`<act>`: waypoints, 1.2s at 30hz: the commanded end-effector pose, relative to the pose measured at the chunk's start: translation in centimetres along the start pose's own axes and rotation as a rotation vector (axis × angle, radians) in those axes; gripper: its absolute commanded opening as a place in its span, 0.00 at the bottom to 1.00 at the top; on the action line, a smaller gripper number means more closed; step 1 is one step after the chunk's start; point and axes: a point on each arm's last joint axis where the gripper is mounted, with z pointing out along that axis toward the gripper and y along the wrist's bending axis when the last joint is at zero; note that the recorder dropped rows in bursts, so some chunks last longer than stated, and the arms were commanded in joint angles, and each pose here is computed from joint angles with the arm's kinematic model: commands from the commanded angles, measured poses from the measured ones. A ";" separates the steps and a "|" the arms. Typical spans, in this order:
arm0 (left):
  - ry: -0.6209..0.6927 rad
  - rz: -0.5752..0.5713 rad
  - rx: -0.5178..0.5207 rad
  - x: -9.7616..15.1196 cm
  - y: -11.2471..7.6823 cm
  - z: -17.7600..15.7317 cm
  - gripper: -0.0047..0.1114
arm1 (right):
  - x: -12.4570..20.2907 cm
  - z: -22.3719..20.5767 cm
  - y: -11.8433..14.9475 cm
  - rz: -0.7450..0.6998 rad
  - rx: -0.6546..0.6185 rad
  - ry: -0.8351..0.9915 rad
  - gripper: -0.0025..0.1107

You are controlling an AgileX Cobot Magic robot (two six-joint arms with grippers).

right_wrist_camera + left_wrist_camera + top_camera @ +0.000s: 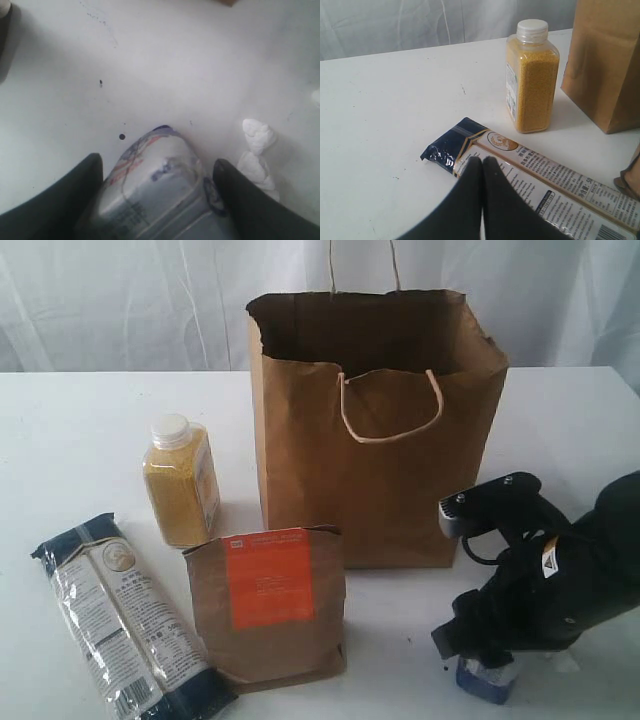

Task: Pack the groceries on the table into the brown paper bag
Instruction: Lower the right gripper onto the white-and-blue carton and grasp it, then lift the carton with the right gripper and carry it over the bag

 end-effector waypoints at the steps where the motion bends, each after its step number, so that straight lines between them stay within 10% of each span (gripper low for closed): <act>1: -0.003 -0.004 0.005 0.1 0.0 0.0 0.04 | 0.0 -0.1 -0.1 -0.010 0.004 -0.013 0.17; 5: -0.003 -0.004 0.005 0.1 0.0 0.0 0.04 | 0.1 -1.4 -0.1 -0.011 0.001 -0.050 0.02; 20: -0.003 -0.004 0.005 0.1 0.0 0.0 0.04 | 2.0 -12.0 -0.2 -0.042 0.016 -0.271 0.02; 36: -0.003 -0.004 0.005 0.1 0.0 0.0 0.04 | -8.0 -24.1 -0.1 -0.156 0.135 -0.589 0.02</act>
